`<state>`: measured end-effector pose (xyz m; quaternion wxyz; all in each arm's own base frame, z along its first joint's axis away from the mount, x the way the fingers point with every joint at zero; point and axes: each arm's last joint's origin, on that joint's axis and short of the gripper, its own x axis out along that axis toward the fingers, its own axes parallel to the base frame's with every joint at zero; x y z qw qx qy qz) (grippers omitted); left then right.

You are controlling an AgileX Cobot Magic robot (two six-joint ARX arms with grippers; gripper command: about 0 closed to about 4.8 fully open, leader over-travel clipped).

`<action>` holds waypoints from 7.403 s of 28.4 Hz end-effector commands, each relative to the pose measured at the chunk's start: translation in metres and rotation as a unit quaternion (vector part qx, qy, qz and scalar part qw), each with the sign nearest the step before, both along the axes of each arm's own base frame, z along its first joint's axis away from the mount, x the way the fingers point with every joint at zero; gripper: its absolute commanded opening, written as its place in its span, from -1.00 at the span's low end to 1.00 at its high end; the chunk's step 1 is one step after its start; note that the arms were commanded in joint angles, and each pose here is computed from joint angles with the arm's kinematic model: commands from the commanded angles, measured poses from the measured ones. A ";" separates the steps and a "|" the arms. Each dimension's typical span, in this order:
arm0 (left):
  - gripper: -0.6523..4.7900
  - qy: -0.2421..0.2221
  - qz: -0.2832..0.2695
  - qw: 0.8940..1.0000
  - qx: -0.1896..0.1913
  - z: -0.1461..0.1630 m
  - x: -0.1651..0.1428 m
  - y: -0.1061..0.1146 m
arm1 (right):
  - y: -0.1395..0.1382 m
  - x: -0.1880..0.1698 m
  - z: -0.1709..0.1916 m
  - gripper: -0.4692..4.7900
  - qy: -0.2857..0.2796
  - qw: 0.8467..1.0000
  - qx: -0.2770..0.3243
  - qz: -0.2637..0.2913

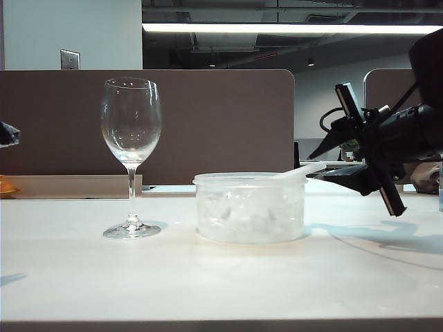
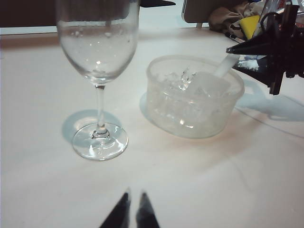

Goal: Pick up an ice shovel filled with ice cubes and pour the ice from the shovel into the glass.

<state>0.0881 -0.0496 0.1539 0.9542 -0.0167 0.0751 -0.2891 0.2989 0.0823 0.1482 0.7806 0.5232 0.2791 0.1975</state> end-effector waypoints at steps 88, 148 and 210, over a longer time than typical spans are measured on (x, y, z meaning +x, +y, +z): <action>-0.65 -0.004 -0.002 1.000 -0.002 0.001 0.000 0.000 | 0.050 0.039 0.131 -0.84 -0.080 0.977 0.196 -0.003; -0.65 -0.003 -0.002 1.000 -0.002 0.001 0.000 0.000 | 0.119 0.037 0.156 -0.84 -0.146 0.985 0.068 0.064; -0.65 -0.003 -0.002 1.000 -0.002 0.001 0.000 0.000 | 0.014 0.018 0.084 -0.84 -0.060 0.998 -0.018 0.008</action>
